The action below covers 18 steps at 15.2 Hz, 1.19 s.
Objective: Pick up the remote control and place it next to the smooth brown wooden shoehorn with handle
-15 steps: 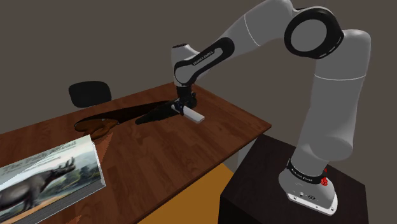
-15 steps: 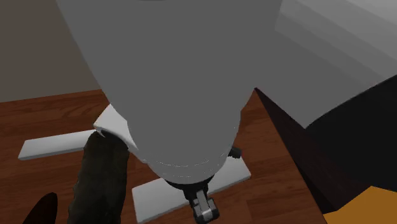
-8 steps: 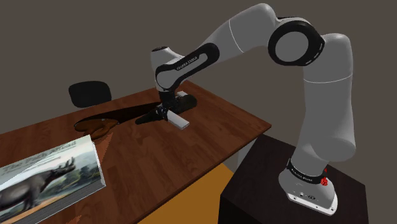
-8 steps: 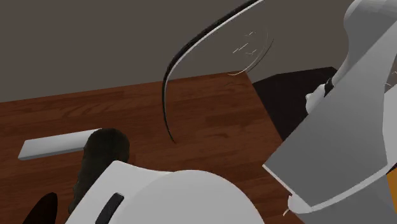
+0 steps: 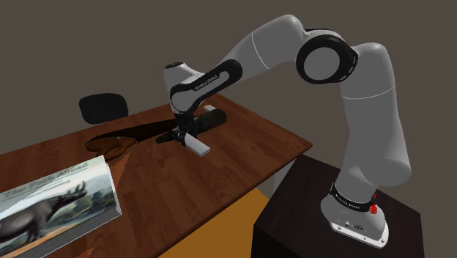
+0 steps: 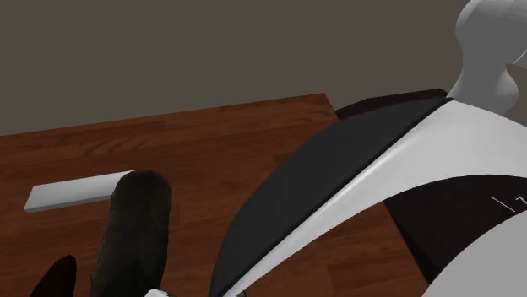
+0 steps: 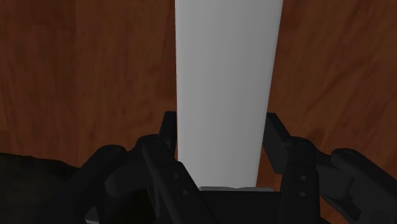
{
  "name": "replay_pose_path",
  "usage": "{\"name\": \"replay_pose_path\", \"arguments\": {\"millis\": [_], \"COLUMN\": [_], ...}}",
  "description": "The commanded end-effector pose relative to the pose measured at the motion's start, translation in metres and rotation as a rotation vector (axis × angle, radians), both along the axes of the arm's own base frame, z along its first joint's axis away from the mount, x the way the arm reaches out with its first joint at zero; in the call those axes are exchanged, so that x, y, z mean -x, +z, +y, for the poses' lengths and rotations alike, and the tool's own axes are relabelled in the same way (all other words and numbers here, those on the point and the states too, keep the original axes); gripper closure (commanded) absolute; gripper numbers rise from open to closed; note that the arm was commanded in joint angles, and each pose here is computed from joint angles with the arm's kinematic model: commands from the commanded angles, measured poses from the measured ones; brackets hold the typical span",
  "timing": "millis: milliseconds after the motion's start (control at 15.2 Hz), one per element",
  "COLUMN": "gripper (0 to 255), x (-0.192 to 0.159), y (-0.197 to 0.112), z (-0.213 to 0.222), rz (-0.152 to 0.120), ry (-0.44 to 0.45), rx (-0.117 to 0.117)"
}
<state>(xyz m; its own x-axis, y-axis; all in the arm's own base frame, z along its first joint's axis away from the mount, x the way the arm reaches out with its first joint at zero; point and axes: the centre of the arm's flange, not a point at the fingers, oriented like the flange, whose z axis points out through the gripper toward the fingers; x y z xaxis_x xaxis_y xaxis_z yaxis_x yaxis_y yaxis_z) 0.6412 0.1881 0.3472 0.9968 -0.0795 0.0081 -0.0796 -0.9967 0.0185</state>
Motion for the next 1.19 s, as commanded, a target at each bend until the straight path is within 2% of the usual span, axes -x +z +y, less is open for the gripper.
{"name": "replay_pose_path", "arguments": {"millis": [0,924,1122], "gripper": [255,255,255], "x": [-0.001,-0.001,-0.001], "y": [-0.010,-0.085,-0.085], "z": [0.000,0.000,0.000], "rz": [-0.001,-0.001,-0.001], "ry": [0.000,0.000,0.000], "rx": [0.000,0.000,0.000]}}
